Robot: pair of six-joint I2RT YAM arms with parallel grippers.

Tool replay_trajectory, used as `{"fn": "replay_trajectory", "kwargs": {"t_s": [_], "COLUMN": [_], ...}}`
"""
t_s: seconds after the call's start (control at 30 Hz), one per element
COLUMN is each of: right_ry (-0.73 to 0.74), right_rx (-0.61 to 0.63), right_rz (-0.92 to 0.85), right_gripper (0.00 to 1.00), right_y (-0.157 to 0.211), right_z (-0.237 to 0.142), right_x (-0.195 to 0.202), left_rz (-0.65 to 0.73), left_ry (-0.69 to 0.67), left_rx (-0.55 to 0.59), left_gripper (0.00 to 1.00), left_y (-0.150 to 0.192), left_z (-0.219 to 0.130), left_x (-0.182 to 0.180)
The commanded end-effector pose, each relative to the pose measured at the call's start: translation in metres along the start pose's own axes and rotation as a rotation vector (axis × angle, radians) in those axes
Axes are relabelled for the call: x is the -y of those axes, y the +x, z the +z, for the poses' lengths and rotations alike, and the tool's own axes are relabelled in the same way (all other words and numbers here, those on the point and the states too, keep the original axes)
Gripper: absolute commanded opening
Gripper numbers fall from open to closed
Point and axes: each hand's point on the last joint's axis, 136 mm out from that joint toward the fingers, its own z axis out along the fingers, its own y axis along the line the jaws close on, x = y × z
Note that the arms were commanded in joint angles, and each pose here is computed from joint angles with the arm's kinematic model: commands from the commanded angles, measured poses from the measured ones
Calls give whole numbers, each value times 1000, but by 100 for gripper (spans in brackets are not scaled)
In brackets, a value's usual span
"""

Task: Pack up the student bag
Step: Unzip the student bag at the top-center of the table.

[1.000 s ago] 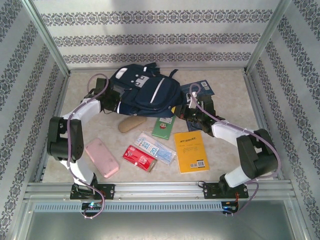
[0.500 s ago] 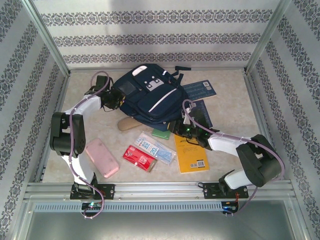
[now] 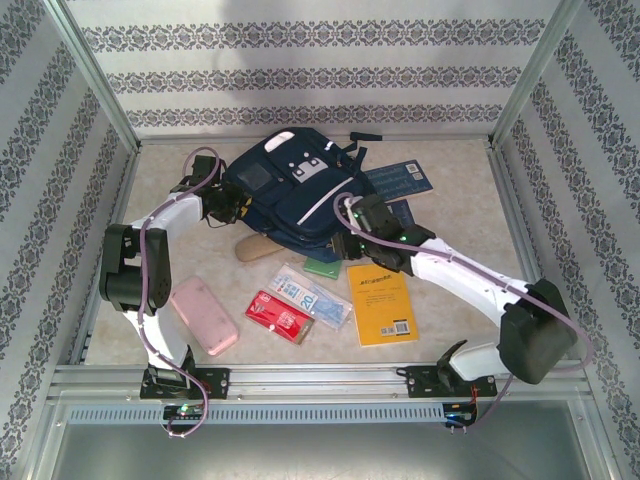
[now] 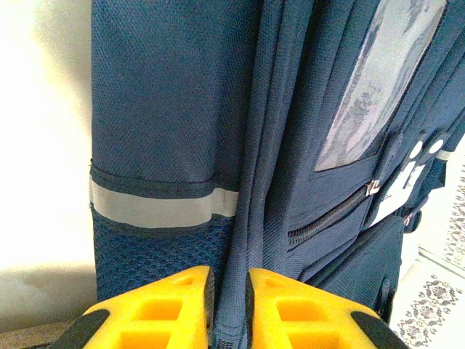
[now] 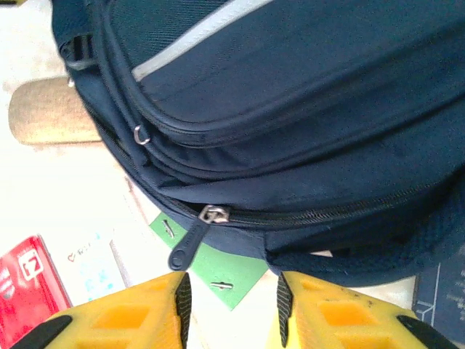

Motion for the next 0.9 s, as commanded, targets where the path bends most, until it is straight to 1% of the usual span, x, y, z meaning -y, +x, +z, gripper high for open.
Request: {"fn": "replay_trajectory", "kwargs": {"t_s": [0.0,0.07,0.1,0.2,0.33,0.47,0.63,0.87], "right_ry": [80,62,78,159,253,355,506,616], "right_rx": [-165,-163,-156,-161,-191,-227,-247,-279], "right_rz": [-146,-130,-121,-109,-140,-269,-449,-674], "right_gripper": [40,40,42,50,51,50,49,49], "right_y": [27,23,20,17,18,17,11,13], "right_z": [4,8,9,16,30,41,41,48], "right_x": [2,-12,-16,-22,-28,-33,-33,-44], "left_rz": [10,8,7,0,-15,-36,-48,-65], "left_ry": [36,34,32,32,29,30,33,37], "left_rx": [7,8,9,5,0,-3,-5,-13], "left_gripper": [21,21,21,21,22,22,22,22], "left_y": [-4,-5,-6,-6,-6,-7,-8,-8], "left_z": [-6,-6,-6,-5,-4,-4,-5,-3], "left_x": [12,11,11,10,6,3,1,-1]}}
